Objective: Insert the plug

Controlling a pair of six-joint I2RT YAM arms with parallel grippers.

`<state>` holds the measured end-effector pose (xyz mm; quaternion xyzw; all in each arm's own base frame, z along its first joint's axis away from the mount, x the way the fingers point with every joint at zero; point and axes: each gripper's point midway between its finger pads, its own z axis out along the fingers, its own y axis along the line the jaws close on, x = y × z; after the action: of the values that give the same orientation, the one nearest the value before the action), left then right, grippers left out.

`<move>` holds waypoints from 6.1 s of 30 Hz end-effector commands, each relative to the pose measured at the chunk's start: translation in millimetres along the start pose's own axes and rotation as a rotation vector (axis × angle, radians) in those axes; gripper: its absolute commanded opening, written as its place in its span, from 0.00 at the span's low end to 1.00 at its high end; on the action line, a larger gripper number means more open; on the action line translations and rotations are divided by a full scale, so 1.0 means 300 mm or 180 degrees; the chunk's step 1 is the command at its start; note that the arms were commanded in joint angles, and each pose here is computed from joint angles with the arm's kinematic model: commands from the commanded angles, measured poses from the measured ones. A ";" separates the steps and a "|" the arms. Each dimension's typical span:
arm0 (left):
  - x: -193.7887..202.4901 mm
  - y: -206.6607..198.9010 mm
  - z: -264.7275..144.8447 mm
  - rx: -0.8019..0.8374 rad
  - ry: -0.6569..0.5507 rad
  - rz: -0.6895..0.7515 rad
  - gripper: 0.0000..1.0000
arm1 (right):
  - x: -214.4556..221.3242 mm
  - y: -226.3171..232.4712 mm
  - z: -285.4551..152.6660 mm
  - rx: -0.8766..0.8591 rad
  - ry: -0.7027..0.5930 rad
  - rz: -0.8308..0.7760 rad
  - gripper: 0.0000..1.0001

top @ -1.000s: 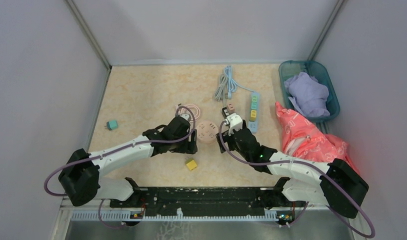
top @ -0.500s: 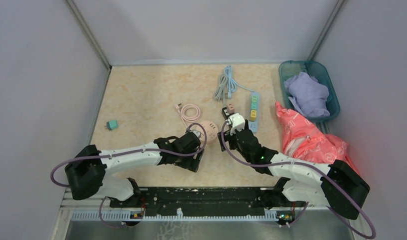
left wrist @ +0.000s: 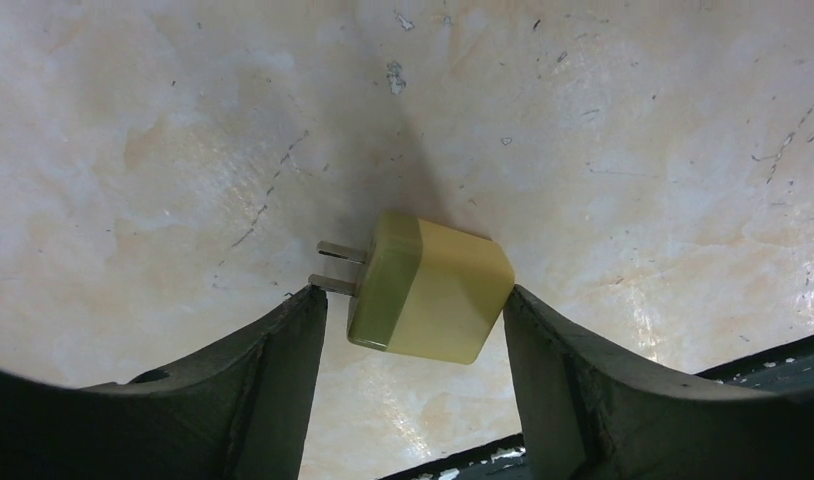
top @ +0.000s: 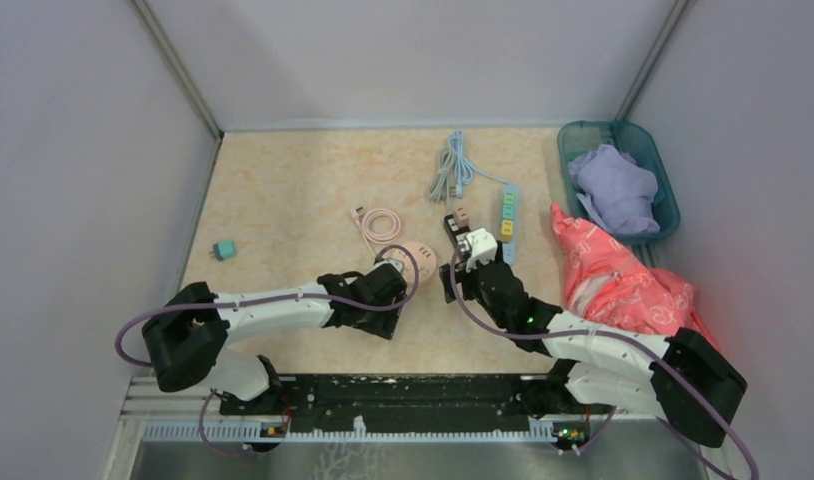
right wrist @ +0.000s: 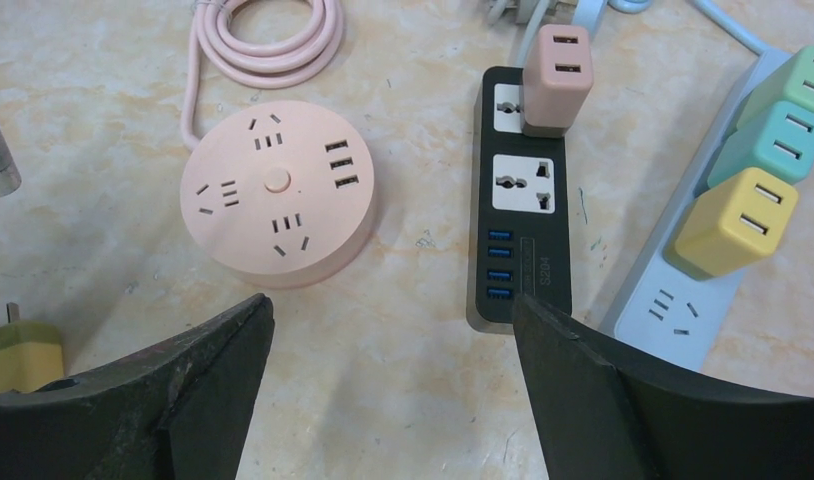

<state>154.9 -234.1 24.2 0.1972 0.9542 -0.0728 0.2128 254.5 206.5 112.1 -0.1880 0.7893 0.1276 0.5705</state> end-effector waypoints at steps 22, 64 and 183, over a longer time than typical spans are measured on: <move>-0.239 0.009 -0.017 0.0946 -0.0394 -0.1310 0.56 | -0.154 0.098 -0.025 -0.0472 -0.0371 0.0293 0.99; -0.430 -0.042 -0.171 0.2440 -0.0511 -0.2042 0.55 | -0.181 0.408 0.119 -0.1828 -0.0121 -0.0725 0.67; -0.344 0.142 0.213 0.1508 -0.0238 -0.2771 0.43 | 0.196 0.176 0.372 -0.0601 0.2324 -0.1112 0.00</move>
<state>295.0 -253.9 30.9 -0.1690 0.8820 -0.4083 0.1637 323.9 319.1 72.3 -0.3816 0.8596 0.0865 0.3287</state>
